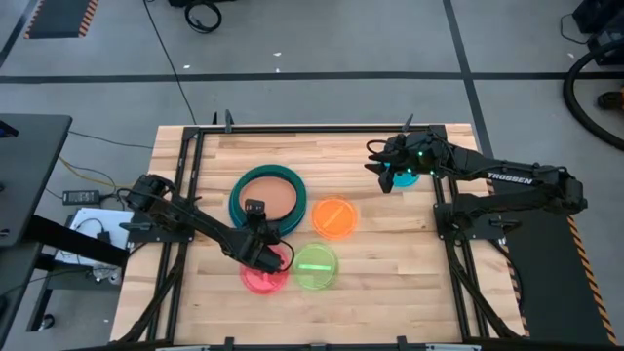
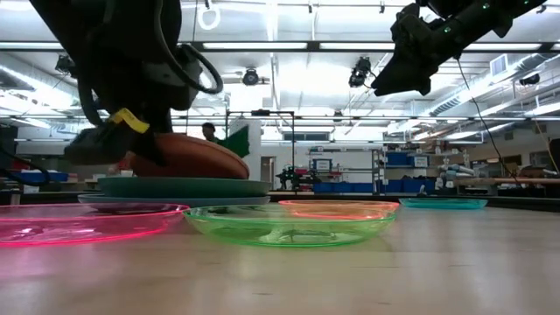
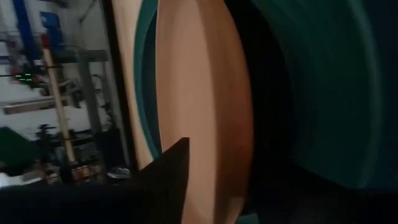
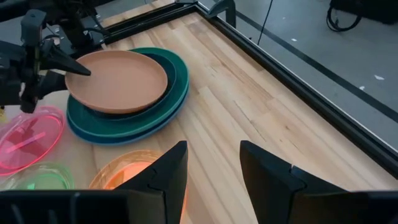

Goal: Stack plastic plates
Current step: Stack the brown plate on the dark blue plate

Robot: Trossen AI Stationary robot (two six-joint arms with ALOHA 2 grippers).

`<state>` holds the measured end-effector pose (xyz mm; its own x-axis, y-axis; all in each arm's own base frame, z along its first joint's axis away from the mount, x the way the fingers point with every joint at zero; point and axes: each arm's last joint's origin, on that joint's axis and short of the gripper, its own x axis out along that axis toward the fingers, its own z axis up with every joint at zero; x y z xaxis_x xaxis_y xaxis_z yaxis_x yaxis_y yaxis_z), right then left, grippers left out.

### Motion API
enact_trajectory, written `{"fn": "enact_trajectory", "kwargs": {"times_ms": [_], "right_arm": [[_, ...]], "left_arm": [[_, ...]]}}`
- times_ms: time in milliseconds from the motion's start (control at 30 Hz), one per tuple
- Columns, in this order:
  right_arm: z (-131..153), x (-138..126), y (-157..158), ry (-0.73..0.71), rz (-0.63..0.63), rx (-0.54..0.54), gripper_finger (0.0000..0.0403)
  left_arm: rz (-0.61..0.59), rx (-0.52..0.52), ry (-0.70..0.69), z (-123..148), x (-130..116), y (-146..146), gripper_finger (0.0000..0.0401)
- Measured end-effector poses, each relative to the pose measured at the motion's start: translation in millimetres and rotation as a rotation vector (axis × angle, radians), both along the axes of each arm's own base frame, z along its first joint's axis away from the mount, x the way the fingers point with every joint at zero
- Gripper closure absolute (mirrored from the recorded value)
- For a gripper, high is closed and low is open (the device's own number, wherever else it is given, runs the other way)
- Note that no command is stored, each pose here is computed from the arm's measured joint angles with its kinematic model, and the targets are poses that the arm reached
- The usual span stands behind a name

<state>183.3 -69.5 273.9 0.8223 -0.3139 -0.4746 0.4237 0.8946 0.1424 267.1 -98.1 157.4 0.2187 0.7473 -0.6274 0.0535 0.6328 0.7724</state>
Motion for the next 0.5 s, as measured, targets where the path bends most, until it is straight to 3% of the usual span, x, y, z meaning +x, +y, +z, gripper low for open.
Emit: {"fn": "enact_trajectory", "kwargs": {"times_ms": [300, 500], "right_arm": [[0.0, 0.1, 0.1, 0.0, 0.0, 0.001, 0.0245], [0.2, 0.3, 0.2, -0.006, 0.0, 0.008, 0.0245]], "left_arm": [[0.004, -0.123, -0.056, 23.4, -6.0, 0.4, 0.0212], [0.003, -0.301, -0.044, 27.9, -0.6, 4.7, 0.0211]]}}
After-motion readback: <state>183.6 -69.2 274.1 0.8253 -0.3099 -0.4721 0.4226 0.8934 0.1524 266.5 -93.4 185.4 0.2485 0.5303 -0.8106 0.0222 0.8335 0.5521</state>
